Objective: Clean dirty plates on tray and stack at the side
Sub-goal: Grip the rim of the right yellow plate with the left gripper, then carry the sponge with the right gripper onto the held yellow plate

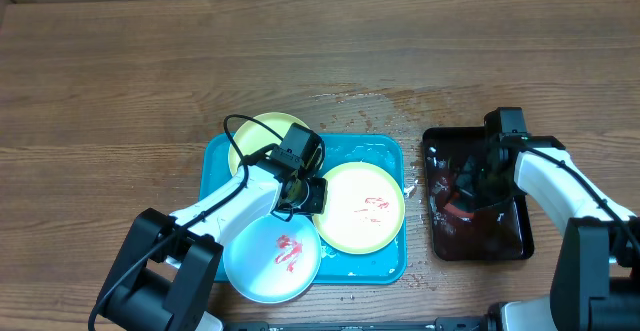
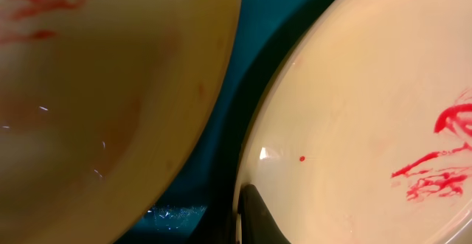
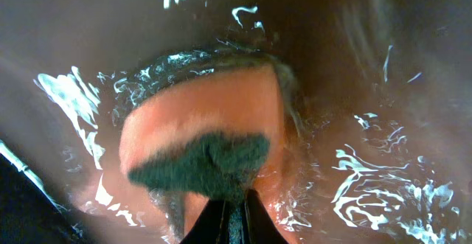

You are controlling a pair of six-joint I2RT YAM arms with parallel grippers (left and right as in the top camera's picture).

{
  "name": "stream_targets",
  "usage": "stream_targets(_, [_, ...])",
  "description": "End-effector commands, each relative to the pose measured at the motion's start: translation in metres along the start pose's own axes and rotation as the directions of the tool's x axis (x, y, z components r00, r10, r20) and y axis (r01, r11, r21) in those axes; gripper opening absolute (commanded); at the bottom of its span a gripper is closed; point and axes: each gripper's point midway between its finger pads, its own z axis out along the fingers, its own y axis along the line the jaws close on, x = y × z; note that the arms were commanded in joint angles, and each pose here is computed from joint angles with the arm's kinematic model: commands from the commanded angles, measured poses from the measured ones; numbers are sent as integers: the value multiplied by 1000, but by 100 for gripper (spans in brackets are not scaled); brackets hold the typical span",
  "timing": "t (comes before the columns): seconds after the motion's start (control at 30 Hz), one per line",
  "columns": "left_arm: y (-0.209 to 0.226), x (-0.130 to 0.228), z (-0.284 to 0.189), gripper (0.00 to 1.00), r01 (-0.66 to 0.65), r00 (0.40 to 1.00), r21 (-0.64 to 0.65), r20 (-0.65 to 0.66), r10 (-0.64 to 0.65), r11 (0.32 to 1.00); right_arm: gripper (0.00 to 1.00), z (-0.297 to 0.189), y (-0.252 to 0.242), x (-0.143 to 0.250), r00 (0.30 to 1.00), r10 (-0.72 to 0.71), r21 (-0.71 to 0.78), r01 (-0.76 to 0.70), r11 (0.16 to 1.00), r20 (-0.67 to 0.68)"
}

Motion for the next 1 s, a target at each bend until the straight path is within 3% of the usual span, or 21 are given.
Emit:
stream_targets(0.0, [9,12,12,4,3,999,-36,-52,-4,999,4,13,-7,3,1000,-1,32,2,999,-21])
stream_targets(0.13, [9,13,12,4,3,999,-36,-54,-5,999,4,3,-3,-3,999,-35,24,35,999,1])
stream_targets(0.37, [9,13,12,4,3,998,-37,-56,-5,999,4,-63,12,-23,994,-25,-9,26,1000,102])
stream_targets(0.67, [9,13,12,4,3,998,-37,-55,-5,999,4,-92,-27,-11,990,83,185,-103,977,111])
stream_targets(0.77, [9,13,12,4,3,999,-37,-54,-5,999,4,-88,8,-1,996,-84,3,84,996,22])
stream_targets(0.97, [9,11,12,4,2,999,-35,-48,-3,999,4,-96,74,12,976,-219,-314,211,926,8])
